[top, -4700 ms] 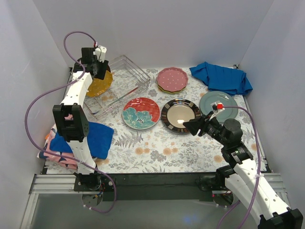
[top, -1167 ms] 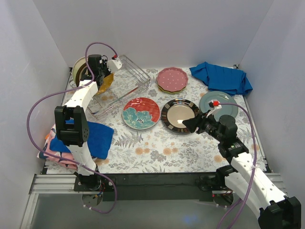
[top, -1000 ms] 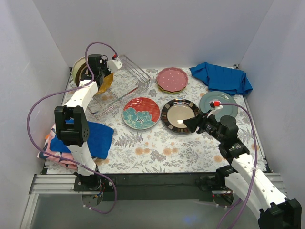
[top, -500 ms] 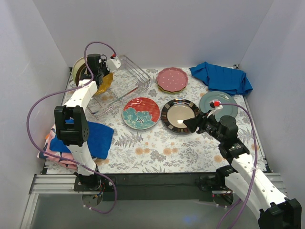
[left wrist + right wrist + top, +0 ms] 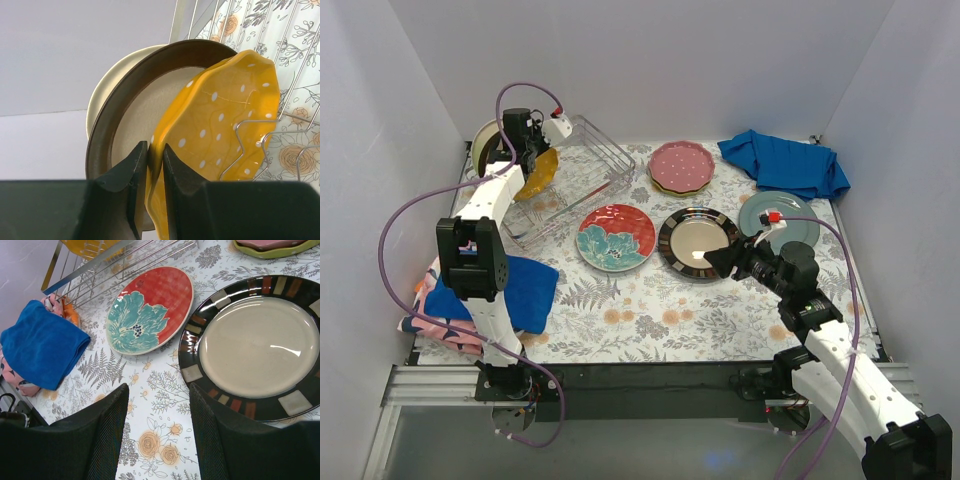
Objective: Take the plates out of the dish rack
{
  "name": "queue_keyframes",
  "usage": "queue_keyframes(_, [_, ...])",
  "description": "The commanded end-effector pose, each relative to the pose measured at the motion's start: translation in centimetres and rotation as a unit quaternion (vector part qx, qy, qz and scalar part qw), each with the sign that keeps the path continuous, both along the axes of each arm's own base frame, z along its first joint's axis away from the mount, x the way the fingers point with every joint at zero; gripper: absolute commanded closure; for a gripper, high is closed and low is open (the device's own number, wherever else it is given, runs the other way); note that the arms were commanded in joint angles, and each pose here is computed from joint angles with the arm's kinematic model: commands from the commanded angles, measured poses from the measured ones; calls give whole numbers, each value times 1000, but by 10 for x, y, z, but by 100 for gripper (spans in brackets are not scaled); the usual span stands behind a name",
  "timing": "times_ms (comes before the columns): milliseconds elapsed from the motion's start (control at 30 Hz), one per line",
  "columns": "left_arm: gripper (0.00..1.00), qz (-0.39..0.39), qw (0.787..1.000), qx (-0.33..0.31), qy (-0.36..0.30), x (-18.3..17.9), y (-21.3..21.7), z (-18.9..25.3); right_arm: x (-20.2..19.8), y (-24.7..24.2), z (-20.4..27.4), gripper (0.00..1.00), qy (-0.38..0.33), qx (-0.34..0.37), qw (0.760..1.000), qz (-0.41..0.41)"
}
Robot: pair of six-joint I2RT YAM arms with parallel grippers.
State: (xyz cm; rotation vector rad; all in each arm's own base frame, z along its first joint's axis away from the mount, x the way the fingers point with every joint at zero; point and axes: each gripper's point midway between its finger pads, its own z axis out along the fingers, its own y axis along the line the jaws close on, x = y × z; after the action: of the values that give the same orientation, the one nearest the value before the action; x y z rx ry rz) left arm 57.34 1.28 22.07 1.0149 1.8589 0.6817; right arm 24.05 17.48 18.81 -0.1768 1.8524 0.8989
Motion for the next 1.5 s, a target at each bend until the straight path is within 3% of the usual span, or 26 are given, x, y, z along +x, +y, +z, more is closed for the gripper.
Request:
queue_keyframes(0, [100,-2,997,-8,-79,10,-1,59,5,1,24,42,-29,10,1000,-4])
queue_keyframes(633, [100,-10,990,-35,-134,-1,-7,115,4,2,36,42,-37,19,999,0])
queue_keyframes(1000, [100,-7,992,-38,-117,10,-8,92,5,3,40,43,-37,19,999,2])
queue_keyframes(1467, [100,-8,984,-63,-168,7,-11,125,6,6,46,43,-36,25,999,8])
